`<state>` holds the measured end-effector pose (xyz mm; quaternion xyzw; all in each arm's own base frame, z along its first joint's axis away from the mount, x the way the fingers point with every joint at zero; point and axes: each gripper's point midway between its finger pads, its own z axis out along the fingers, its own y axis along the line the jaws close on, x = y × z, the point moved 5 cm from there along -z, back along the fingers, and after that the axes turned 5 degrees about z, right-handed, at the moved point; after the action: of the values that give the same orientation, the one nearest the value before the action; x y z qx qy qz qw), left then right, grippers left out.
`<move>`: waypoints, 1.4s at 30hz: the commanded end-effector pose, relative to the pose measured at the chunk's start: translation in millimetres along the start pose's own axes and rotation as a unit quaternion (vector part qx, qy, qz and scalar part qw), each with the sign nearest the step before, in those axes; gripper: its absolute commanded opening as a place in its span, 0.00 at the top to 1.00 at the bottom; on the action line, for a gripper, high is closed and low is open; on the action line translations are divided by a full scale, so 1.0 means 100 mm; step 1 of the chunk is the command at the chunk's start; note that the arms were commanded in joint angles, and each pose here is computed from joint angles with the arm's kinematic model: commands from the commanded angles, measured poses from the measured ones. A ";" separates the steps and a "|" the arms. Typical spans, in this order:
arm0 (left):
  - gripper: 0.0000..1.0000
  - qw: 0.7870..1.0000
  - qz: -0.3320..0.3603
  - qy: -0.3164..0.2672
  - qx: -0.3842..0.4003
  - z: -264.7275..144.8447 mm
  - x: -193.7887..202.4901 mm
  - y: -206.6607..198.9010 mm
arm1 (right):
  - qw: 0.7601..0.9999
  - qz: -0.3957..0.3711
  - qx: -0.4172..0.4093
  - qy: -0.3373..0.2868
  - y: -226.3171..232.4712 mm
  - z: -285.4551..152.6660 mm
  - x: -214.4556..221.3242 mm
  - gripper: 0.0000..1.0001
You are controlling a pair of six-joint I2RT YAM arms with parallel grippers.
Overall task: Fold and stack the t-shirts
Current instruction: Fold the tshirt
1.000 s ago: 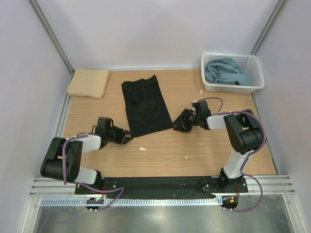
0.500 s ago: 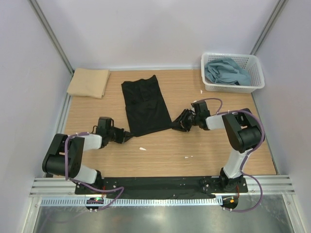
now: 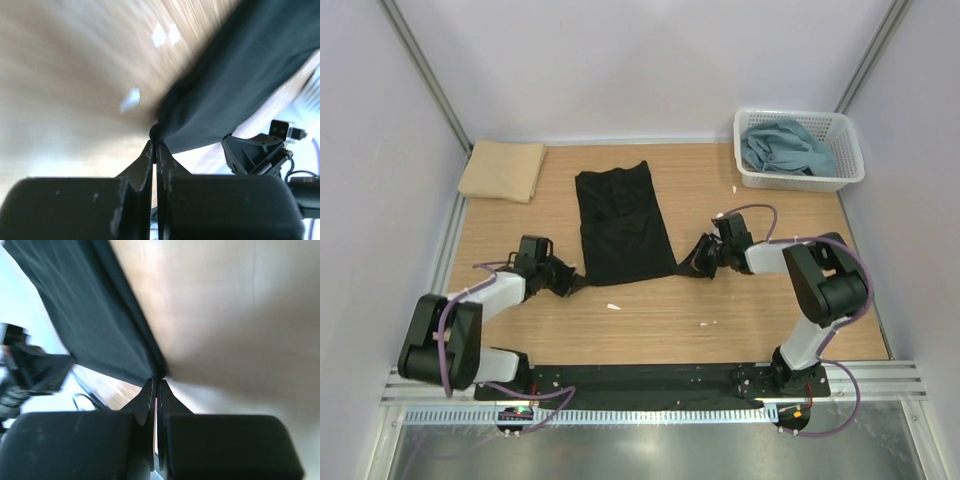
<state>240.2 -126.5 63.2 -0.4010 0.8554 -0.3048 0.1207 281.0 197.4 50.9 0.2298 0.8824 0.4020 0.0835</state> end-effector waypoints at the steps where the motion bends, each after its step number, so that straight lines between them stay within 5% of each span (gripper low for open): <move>1: 1.00 0.998 0.058 -0.009 -0.019 -0.27 0.13 0.15 | 0.998 -0.037 0.042 -0.002 -0.16 -0.22 0.24 0.99; 18: 1.00 0.995 0.061 0.020 0.082 -1.07 0.81 0.62 | 0.996 -0.082 0.027 0.008 -0.36 -0.97 1.39 0.99; 29: 1.00 0.996 0.035 0.018 0.079 -1.55 1.12 0.97 | 0.995 -0.093 0.004 0.048 -0.33 -1.33 1.83 0.99; 42: 1.00 0.989 0.124 -0.023 0.081 -1.72 0.71 0.04 | 0.985 -0.166 0.018 0.031 0.42 -1.46 1.63 0.99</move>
<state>80.3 -104.0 175.2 -0.3302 0.8670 -0.3440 0.1446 91.2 199.5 174.3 0.0890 0.9104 0.3925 0.0964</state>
